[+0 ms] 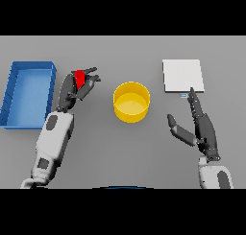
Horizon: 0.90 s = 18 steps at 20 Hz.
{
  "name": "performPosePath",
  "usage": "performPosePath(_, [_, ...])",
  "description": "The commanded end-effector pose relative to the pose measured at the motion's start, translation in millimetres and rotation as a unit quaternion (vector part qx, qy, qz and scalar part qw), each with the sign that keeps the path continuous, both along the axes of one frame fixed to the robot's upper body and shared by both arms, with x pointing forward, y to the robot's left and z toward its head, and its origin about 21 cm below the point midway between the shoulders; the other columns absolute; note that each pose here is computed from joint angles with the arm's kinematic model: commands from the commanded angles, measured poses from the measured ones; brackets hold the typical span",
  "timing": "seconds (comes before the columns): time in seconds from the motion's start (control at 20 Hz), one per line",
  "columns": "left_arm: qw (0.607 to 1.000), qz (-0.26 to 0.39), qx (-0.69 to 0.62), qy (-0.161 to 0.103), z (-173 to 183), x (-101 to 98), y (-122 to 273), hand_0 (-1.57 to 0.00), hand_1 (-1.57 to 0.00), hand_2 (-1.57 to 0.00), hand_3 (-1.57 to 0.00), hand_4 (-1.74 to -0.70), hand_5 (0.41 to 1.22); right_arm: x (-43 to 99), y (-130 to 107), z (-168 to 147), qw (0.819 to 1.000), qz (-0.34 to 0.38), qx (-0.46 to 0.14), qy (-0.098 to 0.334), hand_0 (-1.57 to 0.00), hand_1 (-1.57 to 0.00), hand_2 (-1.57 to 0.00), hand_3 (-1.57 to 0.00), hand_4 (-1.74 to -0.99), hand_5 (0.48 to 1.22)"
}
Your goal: Pick up the red beaker and tilt it to pour out 1 green nut into yellow bowl. Pick up the yellow bowl and place it on the metallic measuring scale.
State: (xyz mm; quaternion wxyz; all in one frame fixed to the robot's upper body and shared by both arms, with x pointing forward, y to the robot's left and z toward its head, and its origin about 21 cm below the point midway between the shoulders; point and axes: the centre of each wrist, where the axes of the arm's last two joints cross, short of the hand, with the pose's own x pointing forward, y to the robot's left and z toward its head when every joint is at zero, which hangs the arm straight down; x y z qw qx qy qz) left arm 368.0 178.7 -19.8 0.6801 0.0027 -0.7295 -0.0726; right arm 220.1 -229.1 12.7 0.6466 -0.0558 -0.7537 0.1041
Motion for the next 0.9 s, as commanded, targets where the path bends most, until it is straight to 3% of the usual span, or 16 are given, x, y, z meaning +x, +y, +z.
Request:
performPosePath(0.0, [1.000, -0.003, -0.007, -0.004, 7.3, 2.3, 2.5, -1.51, -1.52, -1.52, -1.50, -1.68, 1.144, -0.4, -1.4, -0.3, 1.000, 0.001, -0.008, -0.001, 0.00, 0.00, 0.00, 0.00, -1.238, 0.643])
performPosePath(0.2, [1.000, -0.018, 0.002, -0.021, 34.5, 9.7, 8.4, -1.55, -1.55, -1.55, -1.54, -1.71, 1.132, 2.0, 3.5, 1.8, 1.000, 0.001, -0.008, 0.001, 0.00, 0.00, 0.00, 0.00, -1.227, 0.647])
performPosePath(0.55, [0.996, -0.046, 0.069, -0.034, 50.2, 12.3, 7.6, -1.56, -1.56, -1.56, -1.55, -1.72, 1.139, 1.9, -0.8, 1.7, 0.999, 0.001, -0.028, -0.022, 0.00, 0.00, 0.00, 0.00, -1.219, 0.661])
performPosePath(0.85, [0.963, -0.093, 0.249, -0.047, 81.6, 19.0, 0.4, -1.57, -1.57, -1.57, -1.57, -1.74, 1.120, 2.2, 3.6, 3.9, 0.999, 0.002, -0.034, -0.013, 0.00, 0.00, 0.00, 0.00, -1.190, 0.658])
